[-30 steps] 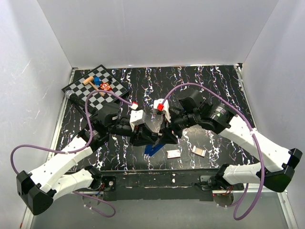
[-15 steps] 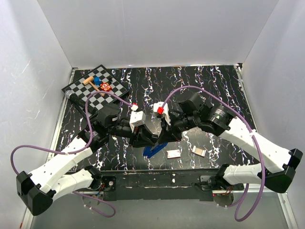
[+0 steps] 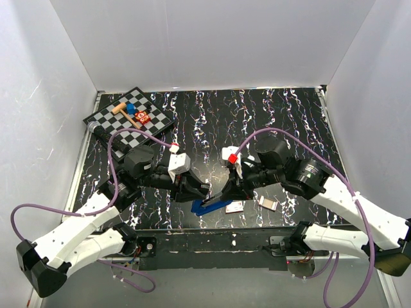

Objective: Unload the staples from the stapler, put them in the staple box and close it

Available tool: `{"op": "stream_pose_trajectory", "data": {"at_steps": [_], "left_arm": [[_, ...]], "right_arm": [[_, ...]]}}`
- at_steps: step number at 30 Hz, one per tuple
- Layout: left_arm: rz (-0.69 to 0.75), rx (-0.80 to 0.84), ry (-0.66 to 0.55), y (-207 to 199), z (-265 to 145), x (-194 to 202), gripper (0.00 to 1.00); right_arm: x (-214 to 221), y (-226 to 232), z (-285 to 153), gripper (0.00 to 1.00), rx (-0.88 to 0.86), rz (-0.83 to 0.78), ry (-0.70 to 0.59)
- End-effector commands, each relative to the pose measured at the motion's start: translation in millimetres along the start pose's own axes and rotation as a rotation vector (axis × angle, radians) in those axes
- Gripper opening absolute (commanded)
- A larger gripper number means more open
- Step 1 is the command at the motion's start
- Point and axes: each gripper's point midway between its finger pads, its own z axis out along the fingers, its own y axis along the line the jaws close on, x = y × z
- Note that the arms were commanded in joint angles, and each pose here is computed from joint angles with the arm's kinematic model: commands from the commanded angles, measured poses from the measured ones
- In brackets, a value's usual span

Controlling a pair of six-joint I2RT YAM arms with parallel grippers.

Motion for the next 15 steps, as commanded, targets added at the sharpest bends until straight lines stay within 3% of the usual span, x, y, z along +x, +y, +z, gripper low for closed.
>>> {"op": "stream_pose_trajectory", "data": {"at_steps": [1, 9, 15], "left_arm": [[0.114, -0.019, -0.095, 2, -2, -35, 0.00], [0.087, -0.057, -0.068, 14, 2, -29, 0.00], [0.086, -0.129, -0.056, 27, 0, -25, 0.00]], "right_arm": [[9, 3, 3, 0.01, -0.005, 0.074, 0.018], [-21, -9, 5, 0.06, 0.039, 0.061, -0.013], [-26, -15, 1, 0.32, 0.084, 0.066, -0.002]]}}
